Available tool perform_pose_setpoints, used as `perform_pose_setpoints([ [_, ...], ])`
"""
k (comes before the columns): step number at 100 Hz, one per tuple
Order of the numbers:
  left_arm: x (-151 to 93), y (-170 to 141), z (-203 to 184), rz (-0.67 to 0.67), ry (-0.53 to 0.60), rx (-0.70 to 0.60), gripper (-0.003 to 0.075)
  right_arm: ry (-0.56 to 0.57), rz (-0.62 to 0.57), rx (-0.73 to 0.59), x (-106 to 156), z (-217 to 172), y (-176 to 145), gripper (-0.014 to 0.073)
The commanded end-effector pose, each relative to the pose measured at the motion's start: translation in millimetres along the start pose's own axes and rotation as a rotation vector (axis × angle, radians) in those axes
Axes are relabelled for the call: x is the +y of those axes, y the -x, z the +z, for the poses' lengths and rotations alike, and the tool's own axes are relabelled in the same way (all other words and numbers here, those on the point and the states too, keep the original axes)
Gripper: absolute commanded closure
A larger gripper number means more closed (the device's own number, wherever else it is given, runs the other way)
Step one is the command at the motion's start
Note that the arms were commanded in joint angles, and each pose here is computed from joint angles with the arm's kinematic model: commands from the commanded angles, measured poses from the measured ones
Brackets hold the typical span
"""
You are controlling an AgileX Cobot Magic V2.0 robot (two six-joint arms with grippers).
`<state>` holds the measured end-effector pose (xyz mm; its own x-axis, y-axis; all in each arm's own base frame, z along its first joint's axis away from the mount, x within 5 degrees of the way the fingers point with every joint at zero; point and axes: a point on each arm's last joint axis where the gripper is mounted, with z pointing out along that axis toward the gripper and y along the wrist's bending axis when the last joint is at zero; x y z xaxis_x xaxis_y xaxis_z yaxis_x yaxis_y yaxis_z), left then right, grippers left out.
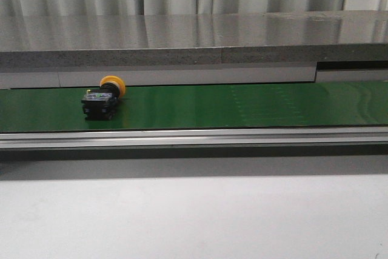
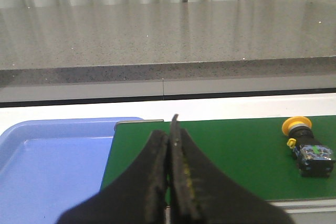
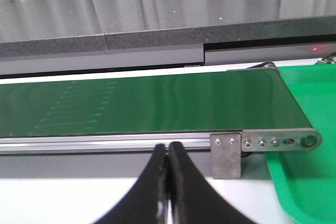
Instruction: Move button from left to right
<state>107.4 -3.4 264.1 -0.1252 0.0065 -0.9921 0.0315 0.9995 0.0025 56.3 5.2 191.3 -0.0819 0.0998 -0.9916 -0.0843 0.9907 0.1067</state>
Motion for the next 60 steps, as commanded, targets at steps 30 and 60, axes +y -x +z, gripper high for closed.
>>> perform_pose_setpoints([
  [30, -0.3, 16.2, -1.0, -0.003, -0.002, -0.102, 0.0741, 0.021, -0.005, -0.194, 3.2, -6.3, 29.2, 0.0662],
  [60, -0.3, 16.2, -1.0, -0.003, -0.002, -0.102, 0.0741, 0.018, 0.016, -0.124, 8.8, -5.1, 79.0, 0.0662],
])
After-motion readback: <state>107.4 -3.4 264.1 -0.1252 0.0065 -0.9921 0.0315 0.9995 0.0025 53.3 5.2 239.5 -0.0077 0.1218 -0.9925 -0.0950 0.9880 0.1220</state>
